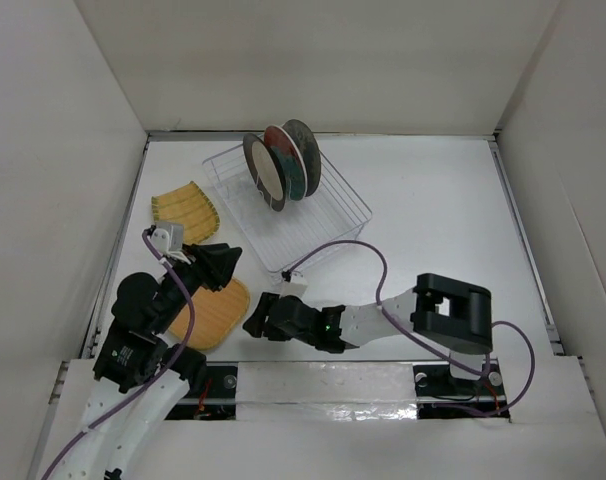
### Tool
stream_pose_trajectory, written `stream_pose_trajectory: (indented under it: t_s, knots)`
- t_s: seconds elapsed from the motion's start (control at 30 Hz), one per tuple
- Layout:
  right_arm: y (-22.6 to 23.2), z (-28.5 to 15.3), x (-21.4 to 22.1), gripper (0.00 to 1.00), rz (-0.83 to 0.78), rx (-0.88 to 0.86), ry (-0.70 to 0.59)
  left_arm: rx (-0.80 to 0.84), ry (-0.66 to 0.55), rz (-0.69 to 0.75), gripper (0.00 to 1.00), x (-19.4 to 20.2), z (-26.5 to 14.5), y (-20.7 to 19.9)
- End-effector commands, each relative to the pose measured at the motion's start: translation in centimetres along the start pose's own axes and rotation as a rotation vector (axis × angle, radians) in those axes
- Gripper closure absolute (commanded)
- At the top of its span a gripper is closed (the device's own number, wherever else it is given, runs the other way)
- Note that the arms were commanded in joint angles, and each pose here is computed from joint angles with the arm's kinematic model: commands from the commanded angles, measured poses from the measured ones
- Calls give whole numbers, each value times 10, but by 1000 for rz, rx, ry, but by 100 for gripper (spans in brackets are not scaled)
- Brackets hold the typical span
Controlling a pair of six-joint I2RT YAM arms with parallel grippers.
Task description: Load the plates into the dish rack
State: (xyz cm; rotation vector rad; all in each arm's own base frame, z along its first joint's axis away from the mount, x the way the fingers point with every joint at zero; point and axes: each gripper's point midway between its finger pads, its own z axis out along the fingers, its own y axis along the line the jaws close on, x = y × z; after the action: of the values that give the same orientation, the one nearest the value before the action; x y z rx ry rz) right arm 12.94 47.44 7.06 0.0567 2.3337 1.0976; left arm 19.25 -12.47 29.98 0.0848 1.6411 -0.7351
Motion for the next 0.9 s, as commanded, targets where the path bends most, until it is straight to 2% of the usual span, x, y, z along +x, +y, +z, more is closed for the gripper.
stream_pose_trajectory:
  t_s: [0.0,0.1,0.27,0.5,0.6,0.67,0.73,0.87]
  knots:
    - [33,19,-9,38,262,-83,-51,73,-80,17,64,-8,-3,-10]
    - [23,42,4,37,324,-52,-37,64,-89,12,64,7,-3,-1]
    - [9,66,13,39,439,-38,-41,73,-101,27,63,5,-7,-5]
    - [-13,87,17,52,558,14,-50,75,-137,37,63,-2,-14,-6]
    - [-22,94,19,61,601,28,-45,82,-141,36,63,-3,-15,-8]
    - [-27,94,21,73,606,32,-46,82,-141,36,63,-3,-15,-8]
    - [-25,92,18,98,596,21,-53,81,-138,36,63,-2,-15,-7]
    - [-6,75,17,100,500,-25,-74,79,-142,36,63,-3,-15,-8]
